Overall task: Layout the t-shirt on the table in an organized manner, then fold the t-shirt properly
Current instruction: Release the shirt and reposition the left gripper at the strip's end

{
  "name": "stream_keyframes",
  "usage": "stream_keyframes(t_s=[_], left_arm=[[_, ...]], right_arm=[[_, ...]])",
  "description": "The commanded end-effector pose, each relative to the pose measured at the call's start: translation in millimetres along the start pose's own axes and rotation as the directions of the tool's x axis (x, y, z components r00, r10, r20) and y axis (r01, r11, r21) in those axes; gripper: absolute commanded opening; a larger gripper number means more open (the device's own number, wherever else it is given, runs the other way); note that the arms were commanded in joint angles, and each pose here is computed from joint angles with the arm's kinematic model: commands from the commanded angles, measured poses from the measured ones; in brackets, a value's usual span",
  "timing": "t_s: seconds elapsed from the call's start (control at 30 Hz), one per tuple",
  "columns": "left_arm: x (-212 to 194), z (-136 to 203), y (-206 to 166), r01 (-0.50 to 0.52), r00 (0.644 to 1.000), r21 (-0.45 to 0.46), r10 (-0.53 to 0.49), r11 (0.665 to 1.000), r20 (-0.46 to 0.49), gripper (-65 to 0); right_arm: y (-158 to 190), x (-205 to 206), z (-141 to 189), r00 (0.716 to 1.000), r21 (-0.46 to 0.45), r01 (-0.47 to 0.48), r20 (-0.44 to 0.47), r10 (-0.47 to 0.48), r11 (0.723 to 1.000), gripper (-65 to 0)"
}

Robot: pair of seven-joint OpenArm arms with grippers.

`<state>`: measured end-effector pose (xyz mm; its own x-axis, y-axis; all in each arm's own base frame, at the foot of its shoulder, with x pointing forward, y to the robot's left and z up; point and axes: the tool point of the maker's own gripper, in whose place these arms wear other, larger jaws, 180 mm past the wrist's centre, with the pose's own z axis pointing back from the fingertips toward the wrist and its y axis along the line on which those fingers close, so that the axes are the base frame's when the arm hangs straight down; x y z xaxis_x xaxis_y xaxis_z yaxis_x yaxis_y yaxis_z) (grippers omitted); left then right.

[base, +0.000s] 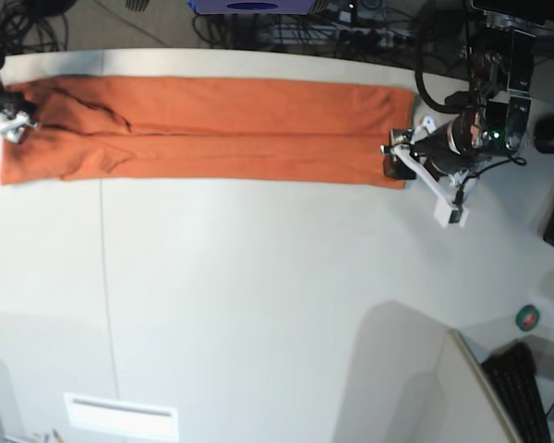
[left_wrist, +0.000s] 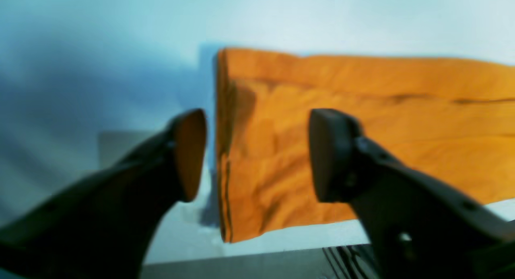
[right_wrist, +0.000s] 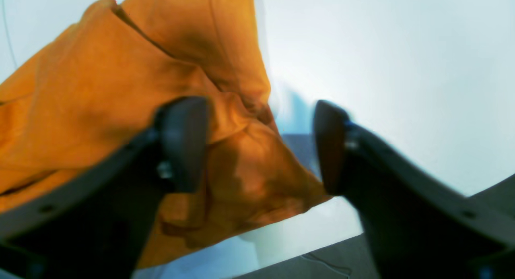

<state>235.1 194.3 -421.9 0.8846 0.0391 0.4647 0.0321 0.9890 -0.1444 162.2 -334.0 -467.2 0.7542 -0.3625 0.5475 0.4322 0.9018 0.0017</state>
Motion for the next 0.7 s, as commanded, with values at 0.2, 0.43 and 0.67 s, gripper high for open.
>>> stream_keyframes(t_s=[0.2, 0.43, 0.67], left_arm=[[37.3, 41.0, 20.1, -0.046, 0.984, 0.049, 0.037, 0.998, 0.174, -21.6], [19.8, 21.1, -17.2, -0.096, 0.986, -0.042, 0.100, 0.995, 0.134, -57.4], [-28.2, -27.8, -26.0, -0.203, 0.979, -0.055, 0.201, 0.978, -0.041, -65.0]], right_arm=[[-9.3, 71.3, 49.5, 0.962, 0.011, 0.098, 0.256, -0.098, 0.995, -26.0], [27.2, 80.7, 35.5, 0.962, 0.099, 0.070, 0.255, -0.093, 0.993, -52.5], [37.3, 59.6, -11.2, 0.977, 0.091, 0.138, 0.153, -0.150, 0.986, -65.0]])
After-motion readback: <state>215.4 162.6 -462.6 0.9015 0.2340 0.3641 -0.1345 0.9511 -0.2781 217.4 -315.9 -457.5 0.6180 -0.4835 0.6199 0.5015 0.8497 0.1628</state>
